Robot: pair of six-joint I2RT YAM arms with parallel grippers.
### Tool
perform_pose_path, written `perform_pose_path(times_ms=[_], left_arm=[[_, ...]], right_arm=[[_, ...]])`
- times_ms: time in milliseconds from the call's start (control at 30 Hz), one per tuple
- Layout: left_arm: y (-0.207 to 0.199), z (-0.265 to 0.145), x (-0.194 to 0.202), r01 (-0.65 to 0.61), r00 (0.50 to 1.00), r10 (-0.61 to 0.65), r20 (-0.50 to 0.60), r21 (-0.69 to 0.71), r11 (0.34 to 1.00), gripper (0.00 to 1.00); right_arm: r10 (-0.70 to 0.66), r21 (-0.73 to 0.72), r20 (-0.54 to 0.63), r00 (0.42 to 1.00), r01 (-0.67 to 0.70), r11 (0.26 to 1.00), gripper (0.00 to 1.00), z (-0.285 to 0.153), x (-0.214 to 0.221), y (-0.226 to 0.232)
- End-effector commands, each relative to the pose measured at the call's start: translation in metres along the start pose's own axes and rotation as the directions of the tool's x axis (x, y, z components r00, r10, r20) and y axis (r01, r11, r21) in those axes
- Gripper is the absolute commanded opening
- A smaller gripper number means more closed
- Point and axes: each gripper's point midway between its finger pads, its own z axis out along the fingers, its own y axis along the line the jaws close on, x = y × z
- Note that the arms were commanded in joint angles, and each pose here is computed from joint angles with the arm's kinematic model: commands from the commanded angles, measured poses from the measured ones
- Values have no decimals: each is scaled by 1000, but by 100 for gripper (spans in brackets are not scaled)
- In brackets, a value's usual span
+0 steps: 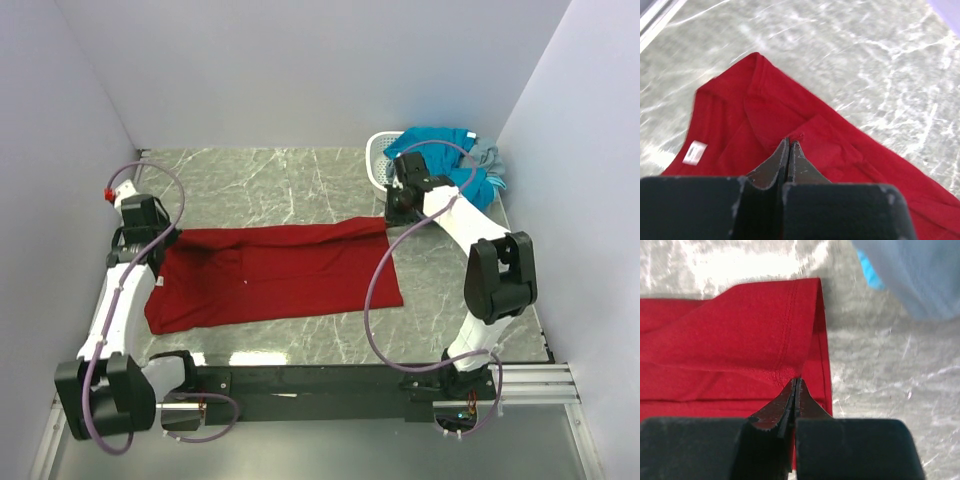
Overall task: Fold and stack the t-shirts
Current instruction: Fold the tshirt
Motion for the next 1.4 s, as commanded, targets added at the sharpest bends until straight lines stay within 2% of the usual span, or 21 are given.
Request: perform_pose_path(times_ms=[0, 467, 833, 1033, 1067, 1100, 1133, 1167, 1200, 1233, 1300, 1367], left_arm=[[19, -15, 1, 39, 999, -37, 32, -76, 996, 0], [42, -50, -15, 117, 983, -92, 158, -156, 981, 0], [53, -62, -8, 138, 979, -108, 173, -174, 975, 0], [60, -65, 8, 152, 984, -129, 123, -207, 966, 0], [64, -68, 9, 181, 979, -155, 130, -226, 957, 1], [69, -72, 14, 189, 979, -164, 118, -250, 950, 8], [71, -78, 12, 209, 974, -180, 135, -251, 945, 17], [69, -84, 5, 240, 965, -205, 161, -244, 940, 26], [72, -90, 4, 250, 962, -211, 172, -255, 934, 45], [71, -97, -1, 268, 954, -224, 197, -236, 934, 53], [70, -104, -6, 286, 945, -239, 221, -214, 934, 63], [65, -105, -7, 291, 942, -248, 227, -182, 939, 67]], right_arm=[[19, -4, 45, 999, -19, 1000, 0, -19, -1, -2], [23, -9, 19, 1000, -23, 1000, 0, -27, 24, -4], [28, 12, 4, 1000, -28, 1000, 0, -28, 39, -11], [40, 35, -46, 998, -38, 999, 0, -18, 57, -17], [48, 46, -52, 998, -46, 998, 2, -18, 60, -18], [52, 54, -57, 997, -49, 997, 7, -18, 62, -19], [52, 54, -63, 997, -49, 997, 20, -21, 66, -18], [54, 78, -51, 997, -50, 996, 26, -23, 66, -20], [49, 83, -44, 998, -45, 996, 33, -26, 66, -19], [47, 80, -29, 998, -45, 996, 36, -33, 65, -18], [38, 82, 3, 999, -38, 996, 40, -42, 59, -14], [29, 68, 47, 998, -33, 997, 41, -50, 46, -9]])
